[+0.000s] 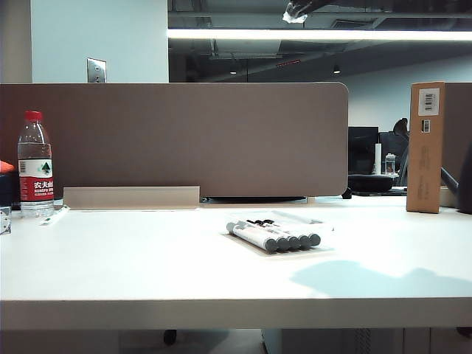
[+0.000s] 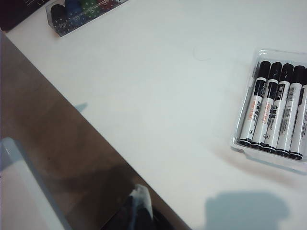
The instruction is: Pick up the markers scattered on the table and put them into the packaging box, making sure the markers fit the shape of the box's grooves.
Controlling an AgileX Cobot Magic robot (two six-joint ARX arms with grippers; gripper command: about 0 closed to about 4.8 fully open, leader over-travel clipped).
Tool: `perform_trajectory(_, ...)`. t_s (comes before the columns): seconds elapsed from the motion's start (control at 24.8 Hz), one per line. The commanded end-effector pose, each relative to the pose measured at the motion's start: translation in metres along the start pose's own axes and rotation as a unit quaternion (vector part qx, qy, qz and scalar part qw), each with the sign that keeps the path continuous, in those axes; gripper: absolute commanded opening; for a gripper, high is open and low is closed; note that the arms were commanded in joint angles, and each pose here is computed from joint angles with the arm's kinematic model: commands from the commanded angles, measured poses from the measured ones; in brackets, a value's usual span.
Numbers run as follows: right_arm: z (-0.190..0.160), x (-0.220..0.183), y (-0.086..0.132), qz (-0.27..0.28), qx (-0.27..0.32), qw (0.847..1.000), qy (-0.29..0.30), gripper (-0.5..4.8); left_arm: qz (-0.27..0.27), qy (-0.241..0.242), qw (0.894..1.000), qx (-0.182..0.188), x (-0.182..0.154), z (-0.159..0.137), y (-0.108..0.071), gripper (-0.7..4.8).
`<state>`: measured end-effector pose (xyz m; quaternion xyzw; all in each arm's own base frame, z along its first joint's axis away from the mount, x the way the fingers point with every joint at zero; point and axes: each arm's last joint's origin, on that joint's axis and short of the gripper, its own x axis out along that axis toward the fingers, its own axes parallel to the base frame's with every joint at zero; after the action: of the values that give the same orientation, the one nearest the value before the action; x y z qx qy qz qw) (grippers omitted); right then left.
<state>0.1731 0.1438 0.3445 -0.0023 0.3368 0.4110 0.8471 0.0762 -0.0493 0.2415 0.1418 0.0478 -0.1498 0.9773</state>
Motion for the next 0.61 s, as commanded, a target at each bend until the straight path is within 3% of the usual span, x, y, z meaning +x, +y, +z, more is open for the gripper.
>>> perform_trajectory(0.04,0.002,-0.002,0.001,0.003,-0.002,1.000,-0.010,-0.05,0.033,-0.006,0.999,-0.005,0.005,-0.005,0.005,-0.05)
perform_trajectory(0.2,0.002,-0.002,0.001,0.003,-0.002,1.000,-0.010,-0.05,0.089,-0.001,0.996,-0.028,0.006,-0.007,0.019,-0.05)
perform_trajectory(0.32,0.002,-0.002,0.001,0.003,-0.002,1.000,-0.010,-0.05,0.182,0.013,0.982,-0.050,-0.001,-0.020,0.036,-0.05)
perform_trajectory(0.4,0.002,-0.002,0.001,0.002,-0.002,1.000,-0.010,-0.05,0.209,0.012,0.976,-0.054,-0.004,-0.028,0.040,-0.05)
perform_trajectory(0.52,0.002,-0.002,0.001,0.003,-0.002,1.000,-0.010,-0.05,0.219,0.002,0.974,-0.061,-0.005,-0.040,0.042,-0.05)
perform_trajectory(0.61,0.002,-0.002,0.001,0.003,-0.002,1.000,-0.010,-0.05,0.186,-0.037,0.979,-0.074,-0.004,-0.047,0.041,-0.05)
